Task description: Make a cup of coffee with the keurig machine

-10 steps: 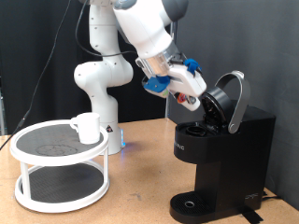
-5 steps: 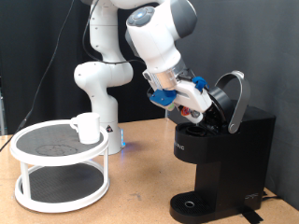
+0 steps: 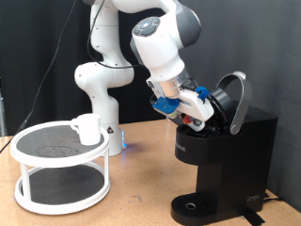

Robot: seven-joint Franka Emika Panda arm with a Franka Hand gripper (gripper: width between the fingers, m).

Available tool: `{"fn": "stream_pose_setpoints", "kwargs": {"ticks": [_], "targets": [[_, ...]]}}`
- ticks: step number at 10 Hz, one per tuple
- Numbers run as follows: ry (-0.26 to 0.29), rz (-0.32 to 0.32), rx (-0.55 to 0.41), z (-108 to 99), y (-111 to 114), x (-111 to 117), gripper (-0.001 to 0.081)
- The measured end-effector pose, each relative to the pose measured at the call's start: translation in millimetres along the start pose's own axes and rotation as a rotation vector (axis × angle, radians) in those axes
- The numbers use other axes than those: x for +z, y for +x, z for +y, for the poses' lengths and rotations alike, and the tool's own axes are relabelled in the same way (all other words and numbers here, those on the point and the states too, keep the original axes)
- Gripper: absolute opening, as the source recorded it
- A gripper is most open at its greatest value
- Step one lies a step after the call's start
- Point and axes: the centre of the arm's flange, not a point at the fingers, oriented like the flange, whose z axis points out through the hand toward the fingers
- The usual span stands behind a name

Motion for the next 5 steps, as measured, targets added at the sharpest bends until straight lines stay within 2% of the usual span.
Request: {"fn": "stream_pose_setpoints", "kwargs": {"ticks": [5], "targets": [[0.010, 0.002, 0.014, -2.4, 3.3, 4.6, 0.0382]]}}
